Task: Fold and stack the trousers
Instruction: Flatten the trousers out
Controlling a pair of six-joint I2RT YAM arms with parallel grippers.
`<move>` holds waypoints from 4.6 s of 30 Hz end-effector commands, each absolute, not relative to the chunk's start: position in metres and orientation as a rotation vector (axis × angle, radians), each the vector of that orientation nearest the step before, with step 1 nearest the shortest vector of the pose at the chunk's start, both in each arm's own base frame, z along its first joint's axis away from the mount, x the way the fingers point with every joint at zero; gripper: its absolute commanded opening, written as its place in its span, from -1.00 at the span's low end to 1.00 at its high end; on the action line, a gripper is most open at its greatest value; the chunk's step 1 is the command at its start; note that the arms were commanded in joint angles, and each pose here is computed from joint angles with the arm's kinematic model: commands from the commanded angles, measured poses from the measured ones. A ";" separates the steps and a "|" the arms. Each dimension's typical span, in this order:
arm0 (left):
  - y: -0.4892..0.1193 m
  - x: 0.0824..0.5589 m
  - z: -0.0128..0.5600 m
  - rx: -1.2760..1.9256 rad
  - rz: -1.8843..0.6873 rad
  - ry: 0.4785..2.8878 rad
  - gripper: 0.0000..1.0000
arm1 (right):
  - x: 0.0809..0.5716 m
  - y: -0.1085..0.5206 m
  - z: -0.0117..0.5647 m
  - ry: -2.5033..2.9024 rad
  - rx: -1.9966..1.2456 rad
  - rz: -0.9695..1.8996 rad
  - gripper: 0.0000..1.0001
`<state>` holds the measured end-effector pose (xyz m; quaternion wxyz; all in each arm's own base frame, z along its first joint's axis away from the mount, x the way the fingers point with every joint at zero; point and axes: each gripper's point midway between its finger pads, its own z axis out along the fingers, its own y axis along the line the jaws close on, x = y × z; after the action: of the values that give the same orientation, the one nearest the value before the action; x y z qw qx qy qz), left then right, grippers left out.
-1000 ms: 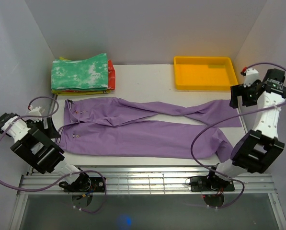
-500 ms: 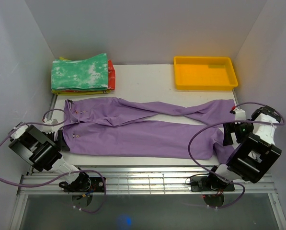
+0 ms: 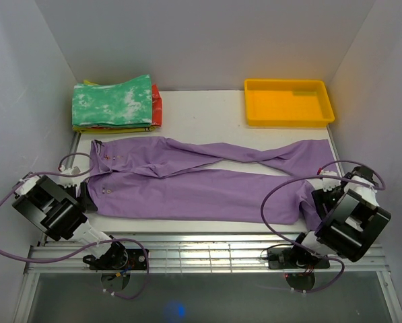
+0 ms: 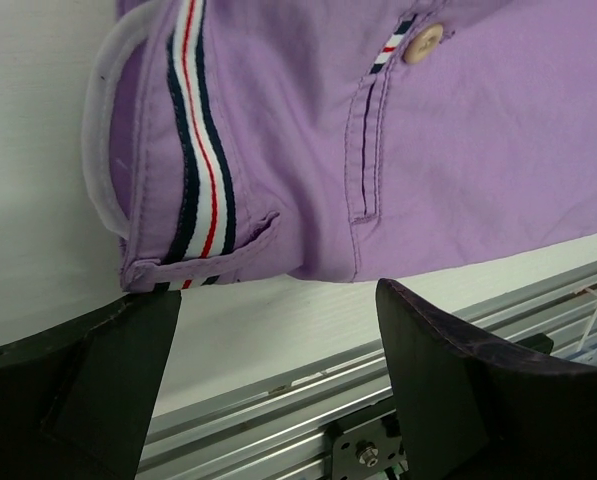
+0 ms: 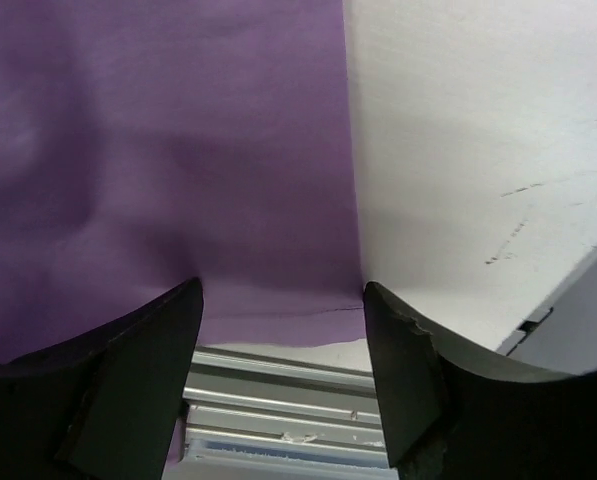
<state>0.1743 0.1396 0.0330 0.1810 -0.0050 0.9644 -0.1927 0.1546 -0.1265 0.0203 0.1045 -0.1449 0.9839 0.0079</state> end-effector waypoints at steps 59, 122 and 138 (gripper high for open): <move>0.126 0.272 0.088 -0.106 -0.354 2.634 0.26 | 0.399 -0.121 0.078 2.345 -1.204 -0.203 0.82; 0.039 0.321 0.236 0.782 -0.386 1.887 0.96 | 0.416 -0.077 0.126 2.221 -1.360 0.093 0.83; -0.077 0.400 0.105 1.200 -0.536 2.078 0.75 | 0.424 0.065 0.068 1.920 -1.804 0.194 0.79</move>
<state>0.3760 -0.0684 0.0808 0.2945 0.4159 0.8231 -0.2506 0.4150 0.0585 0.0764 0.2424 -0.6437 0.7206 0.0875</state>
